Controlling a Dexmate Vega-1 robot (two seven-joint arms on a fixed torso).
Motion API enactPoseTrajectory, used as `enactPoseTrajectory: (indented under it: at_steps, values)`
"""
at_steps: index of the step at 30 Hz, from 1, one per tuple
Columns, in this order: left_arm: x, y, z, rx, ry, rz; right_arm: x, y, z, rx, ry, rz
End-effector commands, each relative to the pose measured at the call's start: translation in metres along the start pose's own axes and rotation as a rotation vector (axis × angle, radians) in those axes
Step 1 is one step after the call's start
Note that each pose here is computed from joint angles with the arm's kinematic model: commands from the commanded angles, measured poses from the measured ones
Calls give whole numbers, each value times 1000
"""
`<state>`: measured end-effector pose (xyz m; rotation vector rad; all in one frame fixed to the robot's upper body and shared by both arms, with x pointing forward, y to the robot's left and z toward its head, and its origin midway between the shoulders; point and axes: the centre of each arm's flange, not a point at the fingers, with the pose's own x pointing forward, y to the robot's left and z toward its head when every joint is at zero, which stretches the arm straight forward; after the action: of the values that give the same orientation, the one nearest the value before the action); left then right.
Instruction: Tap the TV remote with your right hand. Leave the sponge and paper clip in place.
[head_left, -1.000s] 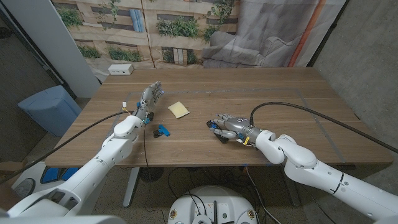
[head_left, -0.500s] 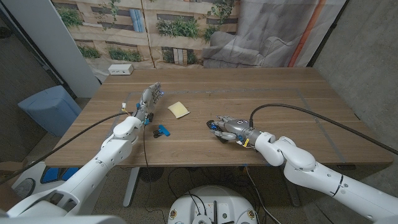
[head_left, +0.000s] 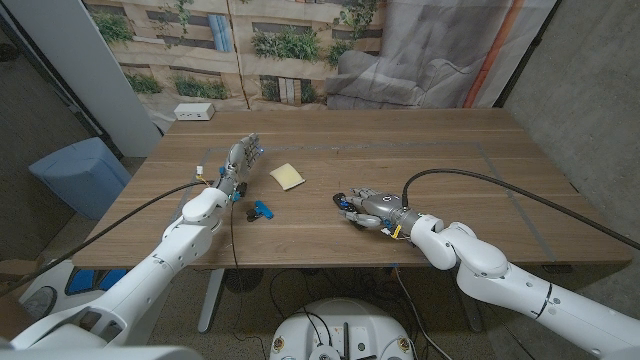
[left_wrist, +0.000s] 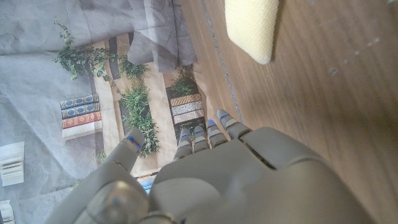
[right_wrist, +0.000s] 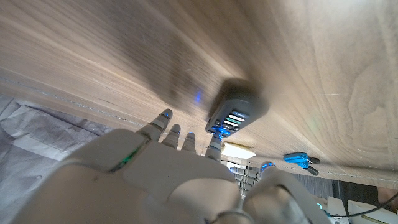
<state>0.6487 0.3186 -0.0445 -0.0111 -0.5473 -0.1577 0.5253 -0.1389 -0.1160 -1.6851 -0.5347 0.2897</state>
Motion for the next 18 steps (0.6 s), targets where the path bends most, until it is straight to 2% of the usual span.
enactPoseTrajectory:
  at_steps: [1, 18]
  values:
    - [-1, -3, -2, -3, 5, 0, -2, 4, 0, -7, -2, 4]
    - [-2, -2, -4, -6, 8, 7, 0, 5, 1, -9, -2, 17]
